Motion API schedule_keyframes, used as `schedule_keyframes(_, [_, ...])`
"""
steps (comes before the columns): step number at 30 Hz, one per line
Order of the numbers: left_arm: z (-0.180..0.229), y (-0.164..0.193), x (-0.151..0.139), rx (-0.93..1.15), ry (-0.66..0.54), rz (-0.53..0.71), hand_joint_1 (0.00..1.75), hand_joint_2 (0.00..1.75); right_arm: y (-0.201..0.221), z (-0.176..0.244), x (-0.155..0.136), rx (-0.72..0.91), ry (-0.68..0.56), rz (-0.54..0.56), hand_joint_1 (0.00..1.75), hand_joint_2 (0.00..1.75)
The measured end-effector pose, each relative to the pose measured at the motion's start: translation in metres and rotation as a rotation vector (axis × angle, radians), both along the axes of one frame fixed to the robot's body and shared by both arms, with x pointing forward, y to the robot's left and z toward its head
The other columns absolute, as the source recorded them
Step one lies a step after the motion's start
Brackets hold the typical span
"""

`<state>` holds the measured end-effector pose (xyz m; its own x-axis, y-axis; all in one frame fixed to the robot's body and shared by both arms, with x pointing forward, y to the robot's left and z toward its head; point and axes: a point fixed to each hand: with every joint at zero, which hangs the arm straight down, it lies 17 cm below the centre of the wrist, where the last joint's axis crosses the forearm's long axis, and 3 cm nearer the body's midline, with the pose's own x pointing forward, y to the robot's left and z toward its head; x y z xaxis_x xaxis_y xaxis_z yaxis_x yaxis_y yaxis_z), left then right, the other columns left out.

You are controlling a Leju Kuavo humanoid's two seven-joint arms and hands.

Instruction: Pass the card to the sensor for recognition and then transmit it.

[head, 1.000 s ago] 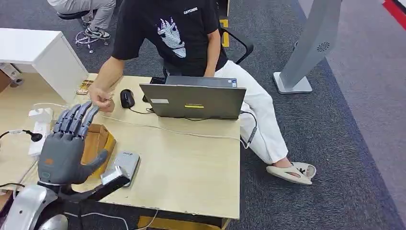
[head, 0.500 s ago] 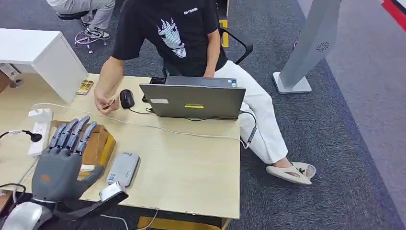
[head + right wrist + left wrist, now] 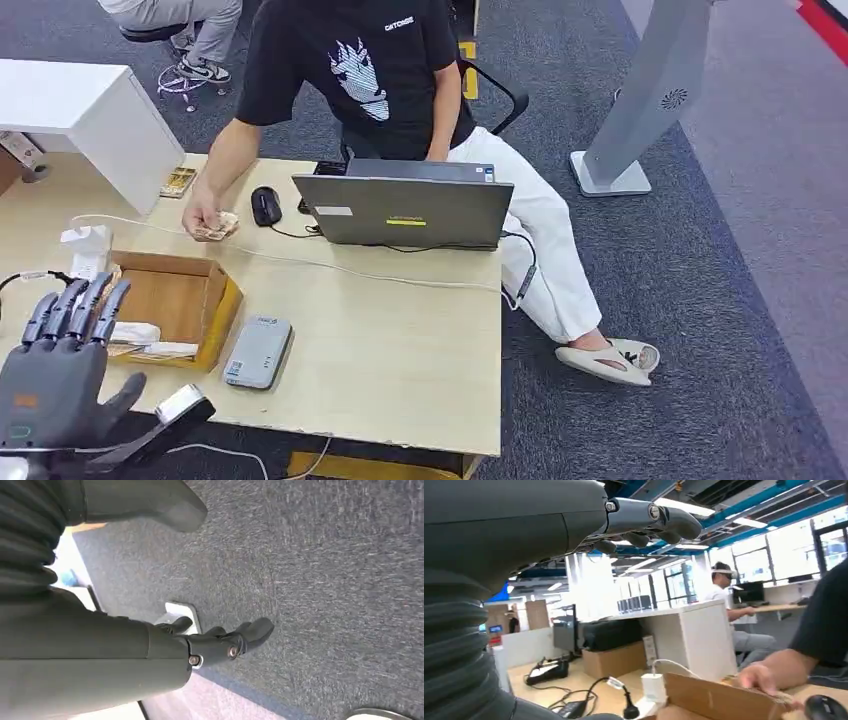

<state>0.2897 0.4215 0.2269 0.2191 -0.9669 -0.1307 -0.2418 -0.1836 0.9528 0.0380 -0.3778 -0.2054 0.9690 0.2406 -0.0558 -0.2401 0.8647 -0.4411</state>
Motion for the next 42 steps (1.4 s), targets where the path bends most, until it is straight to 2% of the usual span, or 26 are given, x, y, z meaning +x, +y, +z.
schedule_keyframes(10, [-0.002,0.048,-0.005,-0.005,-0.047,0.083,0.0,1.75,0.009,0.004,0.001,0.009,-0.01,0.022,0.0,1.75])
schedule_keyframes(20, [-0.006,0.057,-0.006,-0.013,-0.042,0.104,0.0,1.75,0.009,0.005,0.003,0.008,-0.013,0.03,0.0,1.75])
schedule_keyframes(32, [-0.054,0.133,-0.017,-0.061,0.055,0.295,0.0,1.75,0.008,0.008,0.002,0.011,-0.003,0.041,0.0,1.75])
schedule_keyframes(42, [-0.092,0.147,-0.017,-0.086,0.13,0.346,0.0,1.75,0.008,0.009,0.005,0.007,-0.005,0.08,0.0,1.75])
